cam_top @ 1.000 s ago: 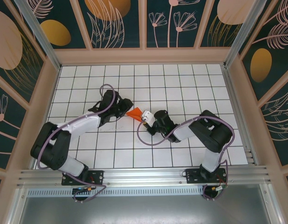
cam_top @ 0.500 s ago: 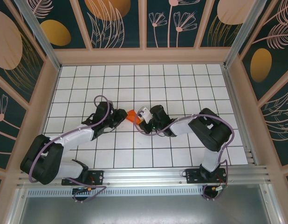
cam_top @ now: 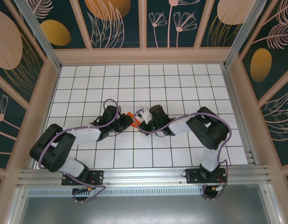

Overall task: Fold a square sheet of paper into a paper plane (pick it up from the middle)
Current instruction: Fold the wing for the fifth time at the center of the table.

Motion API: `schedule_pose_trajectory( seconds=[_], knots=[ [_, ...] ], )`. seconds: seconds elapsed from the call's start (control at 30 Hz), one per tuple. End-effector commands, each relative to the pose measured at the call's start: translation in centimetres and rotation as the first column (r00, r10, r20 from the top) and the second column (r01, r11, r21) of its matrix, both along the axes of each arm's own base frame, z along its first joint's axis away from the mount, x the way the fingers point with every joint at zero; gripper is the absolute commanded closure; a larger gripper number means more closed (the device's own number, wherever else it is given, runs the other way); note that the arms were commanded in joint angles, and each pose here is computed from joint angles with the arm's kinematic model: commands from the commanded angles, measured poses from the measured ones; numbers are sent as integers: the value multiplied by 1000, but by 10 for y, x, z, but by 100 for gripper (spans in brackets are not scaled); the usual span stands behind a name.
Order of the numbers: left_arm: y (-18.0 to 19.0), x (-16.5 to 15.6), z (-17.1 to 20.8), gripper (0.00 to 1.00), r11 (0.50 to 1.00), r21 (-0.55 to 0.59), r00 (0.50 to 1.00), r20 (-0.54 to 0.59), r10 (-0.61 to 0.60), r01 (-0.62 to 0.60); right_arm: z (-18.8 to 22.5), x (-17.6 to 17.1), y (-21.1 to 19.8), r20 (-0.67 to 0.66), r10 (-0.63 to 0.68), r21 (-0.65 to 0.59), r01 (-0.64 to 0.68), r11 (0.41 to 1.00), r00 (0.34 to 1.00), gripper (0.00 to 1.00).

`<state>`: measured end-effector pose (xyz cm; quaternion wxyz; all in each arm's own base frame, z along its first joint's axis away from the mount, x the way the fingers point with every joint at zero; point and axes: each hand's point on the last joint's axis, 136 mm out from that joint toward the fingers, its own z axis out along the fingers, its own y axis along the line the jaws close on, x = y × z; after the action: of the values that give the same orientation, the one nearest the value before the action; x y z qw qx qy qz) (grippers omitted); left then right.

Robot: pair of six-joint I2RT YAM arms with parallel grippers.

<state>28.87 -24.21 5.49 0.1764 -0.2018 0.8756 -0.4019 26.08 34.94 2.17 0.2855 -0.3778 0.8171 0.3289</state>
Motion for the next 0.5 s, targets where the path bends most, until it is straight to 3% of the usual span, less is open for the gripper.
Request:
schedule_pose_trajectory(
  seconds=[0.0, 0.47],
  knots=[
    [-9, 8, 8, 84, 1000, -23, 1000, 24, -4, 5, -1, -3, 4, -47, 18, 9, -18, 1000, 999, 86],
    [-6, 10, -4, 86, 1000, 21, 1000, -11, 6, -5, 24, -1, 11, -100, 21, 85, -13, 996, 995, 74]
  ],
)
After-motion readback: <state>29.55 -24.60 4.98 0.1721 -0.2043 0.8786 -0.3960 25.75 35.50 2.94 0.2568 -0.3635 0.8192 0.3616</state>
